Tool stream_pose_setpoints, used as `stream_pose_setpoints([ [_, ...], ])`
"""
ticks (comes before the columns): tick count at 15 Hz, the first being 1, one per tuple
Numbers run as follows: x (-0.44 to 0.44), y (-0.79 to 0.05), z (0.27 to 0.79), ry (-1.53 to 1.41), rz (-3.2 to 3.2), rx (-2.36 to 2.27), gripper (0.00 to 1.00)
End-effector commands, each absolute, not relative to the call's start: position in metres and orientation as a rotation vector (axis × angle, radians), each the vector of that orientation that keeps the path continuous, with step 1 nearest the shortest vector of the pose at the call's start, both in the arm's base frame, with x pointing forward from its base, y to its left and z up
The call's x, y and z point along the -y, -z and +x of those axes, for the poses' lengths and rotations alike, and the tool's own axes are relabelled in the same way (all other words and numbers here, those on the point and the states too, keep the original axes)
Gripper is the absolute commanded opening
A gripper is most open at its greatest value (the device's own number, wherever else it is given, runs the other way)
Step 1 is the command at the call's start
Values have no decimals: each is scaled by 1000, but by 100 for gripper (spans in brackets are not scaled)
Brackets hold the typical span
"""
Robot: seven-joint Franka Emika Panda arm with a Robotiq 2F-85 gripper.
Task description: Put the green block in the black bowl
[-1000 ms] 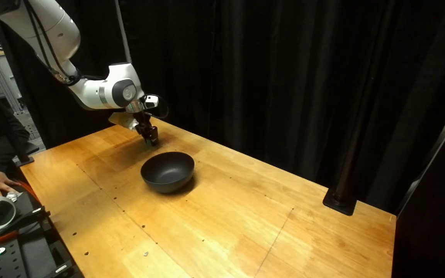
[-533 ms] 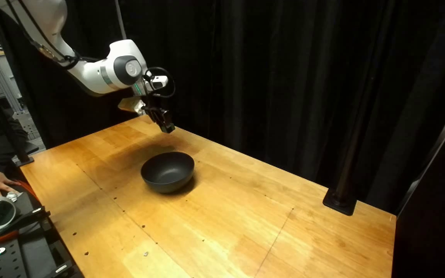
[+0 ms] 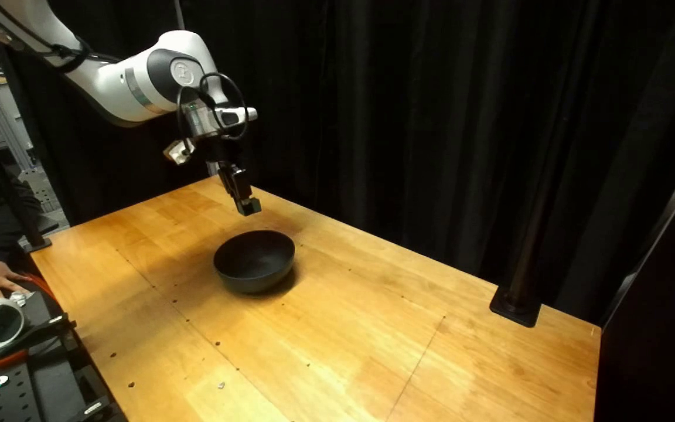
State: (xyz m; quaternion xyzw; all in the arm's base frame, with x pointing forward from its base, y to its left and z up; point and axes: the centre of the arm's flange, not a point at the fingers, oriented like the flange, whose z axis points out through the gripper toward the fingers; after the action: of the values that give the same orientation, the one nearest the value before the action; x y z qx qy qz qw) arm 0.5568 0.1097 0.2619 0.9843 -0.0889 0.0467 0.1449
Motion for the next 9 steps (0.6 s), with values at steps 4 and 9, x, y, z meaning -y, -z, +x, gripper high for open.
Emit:
stream_pose_setpoints([
  [4,-94,-299,508,-307,2768,406,98],
  [9,-121,-383,491,-179,2938,251,100],
])
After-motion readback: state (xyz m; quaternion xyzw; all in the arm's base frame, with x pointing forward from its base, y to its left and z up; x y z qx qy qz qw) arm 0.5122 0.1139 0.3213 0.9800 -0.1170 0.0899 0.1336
